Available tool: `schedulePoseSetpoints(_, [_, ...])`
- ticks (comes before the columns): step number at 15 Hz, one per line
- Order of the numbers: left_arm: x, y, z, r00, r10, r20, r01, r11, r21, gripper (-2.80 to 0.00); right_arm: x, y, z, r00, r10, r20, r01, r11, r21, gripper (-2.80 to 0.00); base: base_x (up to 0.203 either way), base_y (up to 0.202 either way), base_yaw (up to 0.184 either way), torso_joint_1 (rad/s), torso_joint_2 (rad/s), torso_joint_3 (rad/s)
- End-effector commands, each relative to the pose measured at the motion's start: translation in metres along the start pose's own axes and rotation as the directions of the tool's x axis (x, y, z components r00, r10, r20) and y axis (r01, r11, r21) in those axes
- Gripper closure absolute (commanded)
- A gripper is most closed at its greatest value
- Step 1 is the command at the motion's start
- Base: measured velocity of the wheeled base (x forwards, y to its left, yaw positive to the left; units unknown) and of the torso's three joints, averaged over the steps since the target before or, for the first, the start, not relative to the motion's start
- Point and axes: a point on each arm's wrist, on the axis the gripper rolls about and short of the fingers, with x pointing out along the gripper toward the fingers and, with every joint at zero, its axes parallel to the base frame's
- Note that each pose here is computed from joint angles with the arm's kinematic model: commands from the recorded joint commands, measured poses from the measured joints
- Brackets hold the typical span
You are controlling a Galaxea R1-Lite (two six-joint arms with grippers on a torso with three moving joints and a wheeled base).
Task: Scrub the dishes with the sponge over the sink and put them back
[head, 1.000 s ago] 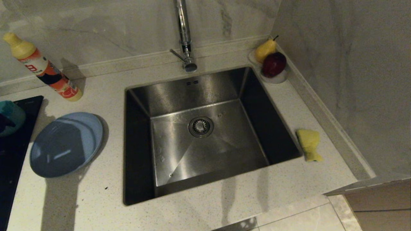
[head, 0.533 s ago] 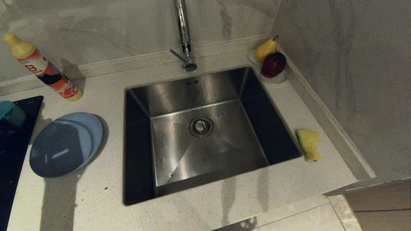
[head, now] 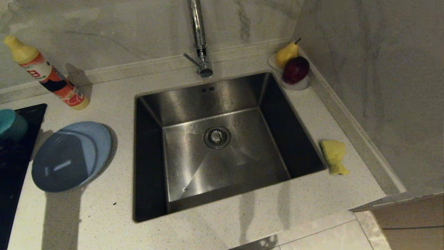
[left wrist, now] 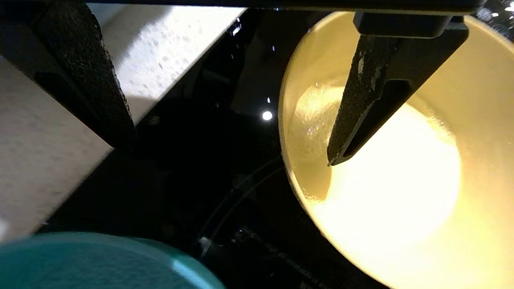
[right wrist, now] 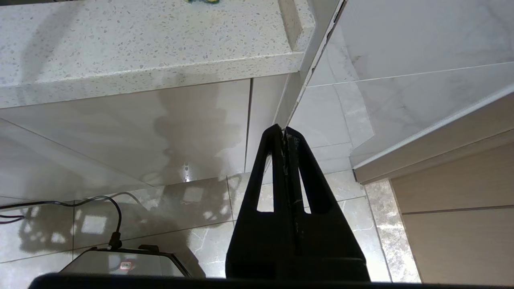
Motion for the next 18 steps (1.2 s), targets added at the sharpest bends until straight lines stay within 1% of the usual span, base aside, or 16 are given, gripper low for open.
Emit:
schedulePoseSetpoints(1, [0.006,0.002,-0.002,1.000,0.005,-0.016,-0.005,1.000,-0.010,-2.80,0.000,0.000,0.000,1.000,0.000,0.002,0.000,1.000,0.000,0.00,0.000,0.000,0.000,0.000,0.00,0.000])
schedulePoseSetpoints(3, [0.006,0.002,-0.002,1.000,0.005,-0.017,-0.005,1.000,-0.012,-2.80,0.000,0.000,0.000,1.000,0.000,0.002,0.000,1.000,0.000,0.00,0.000,0.000,0.000,0.000,0.00,0.000])
schedulePoseSetpoints(4, [0.008,0.002,-0.003,1.000,0.007,-0.023,-0.007,1.000,-0.014,0.00,0.000,0.000,0.000,1.000,0.000,0.002,0.000,1.000,0.000,0.00,0.000,0.000,0.000,0.000,0.00,0.000])
schedulePoseSetpoints(9, [0.007,0.002,0.000,1.000,0.005,-0.013,-0.006,1.000,-0.023,0.00,0.000,0.000,0.000,1.000,0.000,0.002,0.000,1.000,0.000,0.00,0.000,0.000,0.000,0.000,0.00,0.000])
schedulePoseSetpoints(11, [-0.001,0.000,0.003,1.000,0.001,0.011,0.000,1.000,-0.021,0.00,0.000,0.000,0.000,1.000,0.000,0.002,0.000,1.000,0.000,0.00,0.000,0.000,0.000,0.000,0.00,0.000])
schedulePoseSetpoints(13, [-0.018,-0.004,0.010,1.000,-0.004,0.028,0.005,1.000,-0.018,0.00,0.000,0.000,0.000,1.000,0.000,0.002,0.000,1.000,0.000,0.00,0.000,0.000,0.000,0.000,0.00,0.000])
schedulePoseSetpoints(15, [-0.038,-0.008,0.013,1.000,-0.014,0.023,0.015,1.000,-0.017,0.00,0.000,0.000,0.000,1.000,0.000,0.002,0.000,1.000,0.000,0.00,0.000,0.000,0.000,0.000,0.00,0.000])
schedulePoseSetpoints(18, [-0.083,-0.017,0.013,0.994,-0.099,0.046,0.099,0.995,-0.002,0.00,0.000,0.000,0.000,1.000,0.000,0.002,0.000,1.000,0.000,0.00,0.000,0.000,0.000,0.000,0.00,0.000])
